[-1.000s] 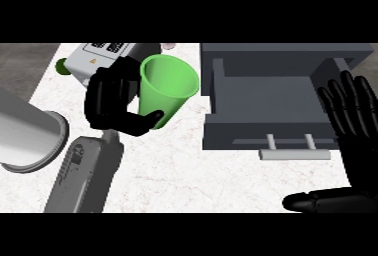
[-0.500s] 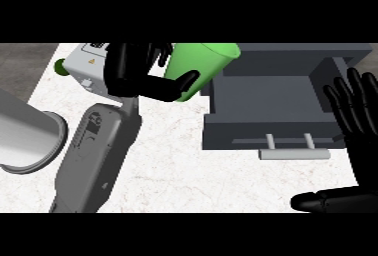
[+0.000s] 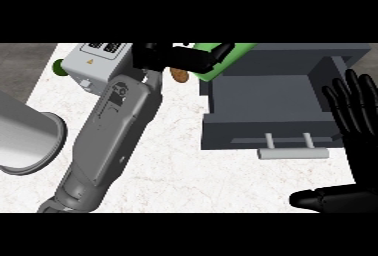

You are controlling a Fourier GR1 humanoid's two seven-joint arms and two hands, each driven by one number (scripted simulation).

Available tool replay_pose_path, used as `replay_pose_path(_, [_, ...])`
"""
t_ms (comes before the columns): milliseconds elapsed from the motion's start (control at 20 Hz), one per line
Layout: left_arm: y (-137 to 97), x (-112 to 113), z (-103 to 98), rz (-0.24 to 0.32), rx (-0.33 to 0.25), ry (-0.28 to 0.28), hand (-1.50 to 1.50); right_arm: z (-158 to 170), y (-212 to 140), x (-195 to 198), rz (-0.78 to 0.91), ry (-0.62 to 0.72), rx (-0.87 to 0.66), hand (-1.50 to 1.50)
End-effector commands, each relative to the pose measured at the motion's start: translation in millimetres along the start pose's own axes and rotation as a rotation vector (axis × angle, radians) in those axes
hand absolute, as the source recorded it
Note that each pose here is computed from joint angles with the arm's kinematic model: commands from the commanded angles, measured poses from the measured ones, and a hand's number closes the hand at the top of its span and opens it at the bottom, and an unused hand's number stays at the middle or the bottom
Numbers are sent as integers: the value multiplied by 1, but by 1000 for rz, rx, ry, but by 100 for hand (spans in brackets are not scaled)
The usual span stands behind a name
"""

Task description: Pick up the cup, place it into the drawer and close the drawer

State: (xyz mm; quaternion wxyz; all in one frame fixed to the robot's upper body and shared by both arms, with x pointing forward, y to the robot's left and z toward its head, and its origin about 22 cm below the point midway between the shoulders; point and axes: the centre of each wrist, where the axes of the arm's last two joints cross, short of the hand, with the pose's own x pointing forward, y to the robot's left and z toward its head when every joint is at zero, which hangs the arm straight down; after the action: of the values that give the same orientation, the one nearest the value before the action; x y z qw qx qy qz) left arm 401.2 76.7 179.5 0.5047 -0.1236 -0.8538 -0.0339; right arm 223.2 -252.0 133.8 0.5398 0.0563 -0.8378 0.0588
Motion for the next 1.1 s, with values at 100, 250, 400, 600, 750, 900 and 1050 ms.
replay_pose_path(100, [-19,-13,-9,-39,24,43,150,15,-4,-1,11,21,-2,-150])
replay_pose_path(250, [-29,-18,-17,-40,32,68,150,-16,5,2,14,15,26,-150])
replay_pose_path(400, [-33,-33,-13,-70,37,73,150,3,-6,20,8,-1,6,-150])
replay_pose_path(600, [-45,-40,-18,-107,41,105,150,-9,7,-3,0,-13,21,-150])
replay_pose_path(750, [-52,-36,-24,-87,26,143,150,-13,-8,-10,-10,-4,15,-150])
replay_pose_path(900, [-41,-53,-19,-123,-12,167,150,-3,-11,0,9,-13,27,-150])
replay_pose_path(1050, [-49,-55,-18,-191,-11,160,150,-13,9,-6,-24,-2,36,-150])
